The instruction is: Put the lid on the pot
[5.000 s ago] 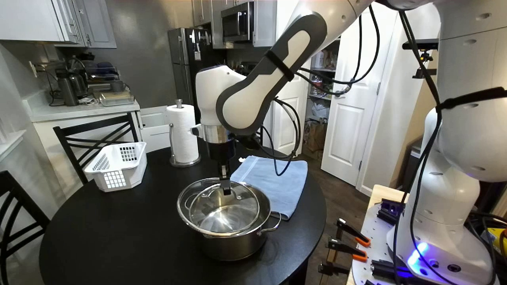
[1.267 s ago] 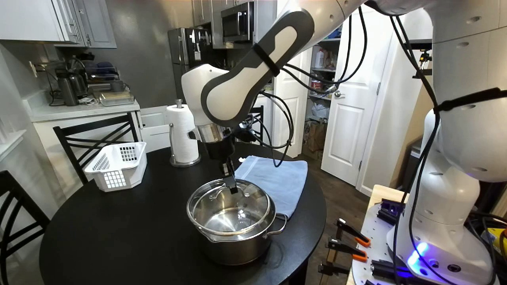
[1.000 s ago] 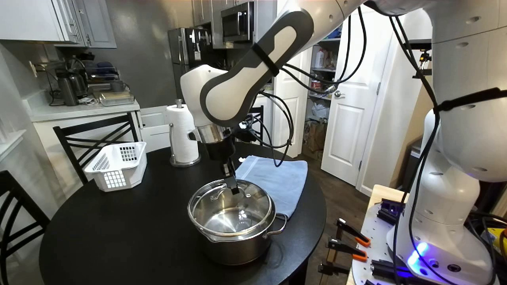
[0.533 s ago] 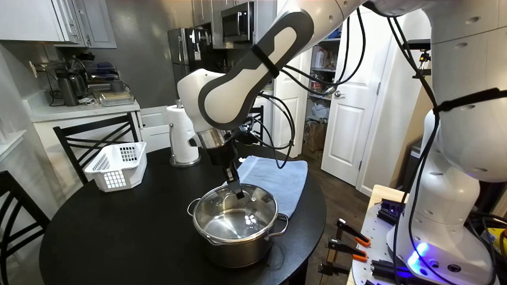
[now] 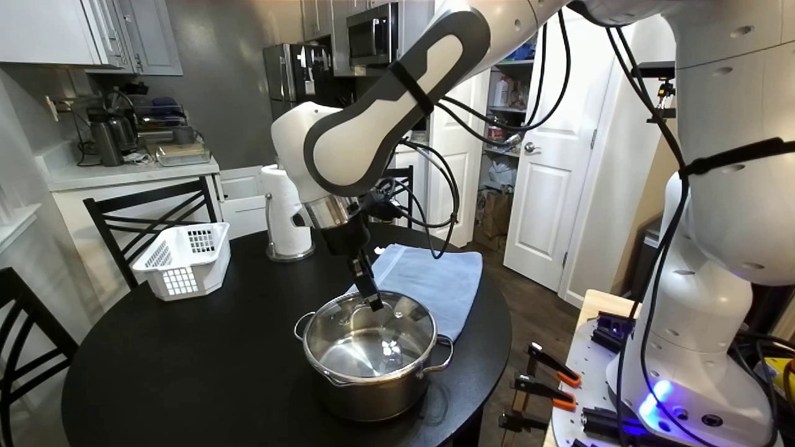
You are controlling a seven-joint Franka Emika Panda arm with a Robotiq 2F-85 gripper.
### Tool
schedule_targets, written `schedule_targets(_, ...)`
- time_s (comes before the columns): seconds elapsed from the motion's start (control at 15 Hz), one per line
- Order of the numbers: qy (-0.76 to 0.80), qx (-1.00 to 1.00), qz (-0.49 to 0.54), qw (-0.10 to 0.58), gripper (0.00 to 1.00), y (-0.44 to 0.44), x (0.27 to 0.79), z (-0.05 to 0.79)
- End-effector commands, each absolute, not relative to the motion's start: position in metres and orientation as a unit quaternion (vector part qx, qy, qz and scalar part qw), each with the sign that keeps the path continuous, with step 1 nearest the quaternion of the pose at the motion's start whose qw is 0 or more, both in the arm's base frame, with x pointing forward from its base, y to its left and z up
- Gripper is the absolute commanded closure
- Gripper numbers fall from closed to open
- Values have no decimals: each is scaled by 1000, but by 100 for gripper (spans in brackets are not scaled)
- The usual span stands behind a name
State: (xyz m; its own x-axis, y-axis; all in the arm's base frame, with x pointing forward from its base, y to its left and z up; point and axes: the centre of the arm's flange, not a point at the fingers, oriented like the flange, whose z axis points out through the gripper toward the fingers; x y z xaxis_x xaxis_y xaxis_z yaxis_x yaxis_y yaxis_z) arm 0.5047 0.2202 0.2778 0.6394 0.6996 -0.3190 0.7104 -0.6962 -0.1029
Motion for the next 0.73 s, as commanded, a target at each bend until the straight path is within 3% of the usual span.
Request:
schedule_targets(0.0,400,900,-170,15,25,221,508,289)
schedule_targets(0.07,400,900,-170,17,20,222,508,290)
schedule_targets(0.13,390,906,-163,16,39,222,509,284)
schedule_targets(0.33,390,906,-162,16,20,223,510,285)
schedule_targets(0.67,390,906,-162,16,20,223,509,285)
